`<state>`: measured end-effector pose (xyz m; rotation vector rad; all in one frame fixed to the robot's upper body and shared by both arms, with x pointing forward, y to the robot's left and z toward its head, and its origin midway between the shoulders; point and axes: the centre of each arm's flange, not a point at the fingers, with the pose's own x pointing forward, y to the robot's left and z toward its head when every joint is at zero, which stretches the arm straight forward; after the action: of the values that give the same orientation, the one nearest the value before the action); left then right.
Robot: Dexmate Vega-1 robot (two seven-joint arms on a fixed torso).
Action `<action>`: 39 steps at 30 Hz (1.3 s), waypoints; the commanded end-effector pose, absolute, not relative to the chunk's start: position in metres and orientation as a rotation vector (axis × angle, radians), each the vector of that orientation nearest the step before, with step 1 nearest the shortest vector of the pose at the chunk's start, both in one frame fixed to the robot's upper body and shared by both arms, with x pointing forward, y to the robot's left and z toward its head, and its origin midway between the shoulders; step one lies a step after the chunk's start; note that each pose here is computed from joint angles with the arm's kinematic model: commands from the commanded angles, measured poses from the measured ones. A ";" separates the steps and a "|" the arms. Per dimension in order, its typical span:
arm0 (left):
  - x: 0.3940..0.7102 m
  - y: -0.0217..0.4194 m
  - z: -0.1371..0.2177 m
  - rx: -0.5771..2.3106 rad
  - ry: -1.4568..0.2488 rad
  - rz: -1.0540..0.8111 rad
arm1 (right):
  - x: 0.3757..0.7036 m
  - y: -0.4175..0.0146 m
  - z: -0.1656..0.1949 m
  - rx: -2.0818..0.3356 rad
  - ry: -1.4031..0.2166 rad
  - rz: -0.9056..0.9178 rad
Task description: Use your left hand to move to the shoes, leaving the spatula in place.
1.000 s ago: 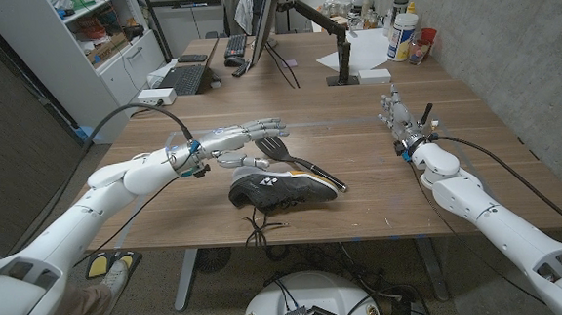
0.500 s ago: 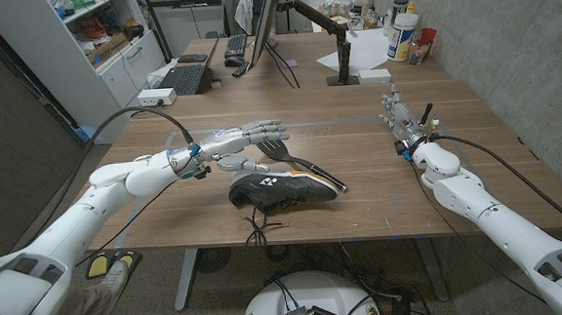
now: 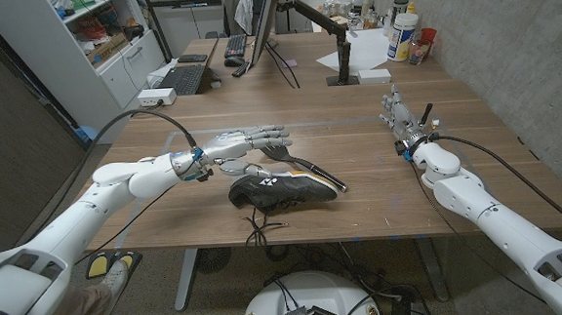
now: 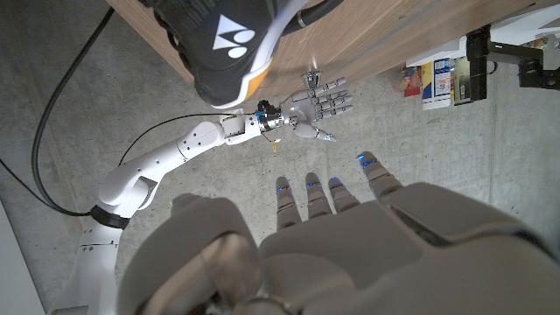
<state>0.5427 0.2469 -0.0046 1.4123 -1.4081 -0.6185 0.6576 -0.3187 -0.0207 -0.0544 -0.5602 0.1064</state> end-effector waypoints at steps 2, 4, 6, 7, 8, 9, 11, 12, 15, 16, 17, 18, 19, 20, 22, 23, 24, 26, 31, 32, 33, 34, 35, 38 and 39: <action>0.541 0.238 -0.010 1.426 -1.410 -0.649 | 0.655 -0.326 -0.031 -0.039 -0.552 0.102; 0.541 0.238 -0.010 1.427 -1.409 -0.650 | 0.655 -0.326 -0.031 -0.039 -0.552 0.103; 0.543 0.236 -0.012 1.446 -1.402 -0.653 | 0.655 -0.327 -0.031 -0.037 -0.552 0.103; 0.543 0.236 -0.012 1.446 -1.403 -0.653 | 0.655 -0.327 -0.031 -0.037 -0.552 0.103; 0.545 0.235 -0.014 1.448 -1.397 -0.654 | 0.655 -0.328 -0.031 -0.045 -0.555 0.104; 0.545 0.235 -0.014 1.448 -1.398 -0.653 | 0.655 -0.328 -0.031 -0.045 -0.556 0.104; 0.547 0.233 -0.016 1.448 -1.396 -0.651 | 0.655 -0.330 -0.031 -0.040 -0.551 0.101; 0.547 0.233 -0.016 1.449 -1.397 -0.651 | 0.655 -0.330 -0.032 -0.040 -0.551 0.101; 0.548 0.232 -0.018 1.455 -1.389 -0.649 | 0.655 -0.331 -0.031 -0.039 -0.552 0.099; 0.548 0.232 -0.018 1.455 -1.389 -0.649 | 0.655 -0.331 -0.031 -0.039 -0.552 0.099; 0.550 0.232 -0.019 1.462 -1.383 -0.646 | 0.655 -0.332 -0.030 -0.039 -0.553 0.099; 0.550 0.232 -0.019 1.462 -1.383 -0.645 | 0.655 -0.332 -0.030 -0.039 -0.553 0.099; 0.550 0.232 -0.019 1.462 -1.383 -0.645 | 0.655 -0.332 -0.030 -0.039 -0.552 0.099; 0.550 0.231 -0.019 1.461 -1.384 -0.639 | 0.656 -0.332 -0.030 -0.039 -0.553 0.098; 0.550 0.231 -0.019 1.461 -1.384 -0.639 | 0.656 -0.332 -0.030 -0.039 -0.553 0.099; 0.551 0.231 -0.020 1.454 -1.384 -0.635 | 0.656 -0.333 -0.029 -0.042 -0.554 0.100; 0.551 0.231 -0.020 1.454 -1.385 -0.635 | 0.656 -0.333 -0.029 -0.042 -0.554 0.100; 0.553 0.232 -0.022 1.445 -1.388 -0.633 | 0.657 -0.333 -0.027 -0.054 -0.554 0.108; 0.553 0.232 -0.023 1.441 -1.391 -0.632 | 0.656 -0.333 -0.025 -0.059 -0.557 0.107; 0.553 0.232 -0.023 1.441 -1.392 -0.632 | 0.656 -0.333 -0.025 -0.059 -0.557 0.107; 0.554 0.232 -0.023 1.440 -1.392 -0.633 | 0.656 -0.334 -0.024 -0.058 -0.557 0.106; 0.554 0.232 -0.023 1.440 -1.393 -0.634 | 0.656 -0.334 -0.024 -0.058 -0.556 0.105; 0.554 0.232 -0.023 1.440 -1.394 -0.634 | 0.656 -0.334 -0.024 -0.058 -0.556 0.105; 0.555 0.233 -0.025 1.436 -1.389 -0.639 | 0.656 -0.333 -0.024 -0.056 -0.555 0.105; 0.554 0.233 -0.027 1.442 -1.392 -0.645 | 0.655 -0.332 -0.025 -0.057 -0.553 0.108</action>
<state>0.5521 0.2317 -0.0212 1.4433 -1.3918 -0.6359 0.6560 -0.3332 -0.0264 -0.0502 -0.5563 0.1036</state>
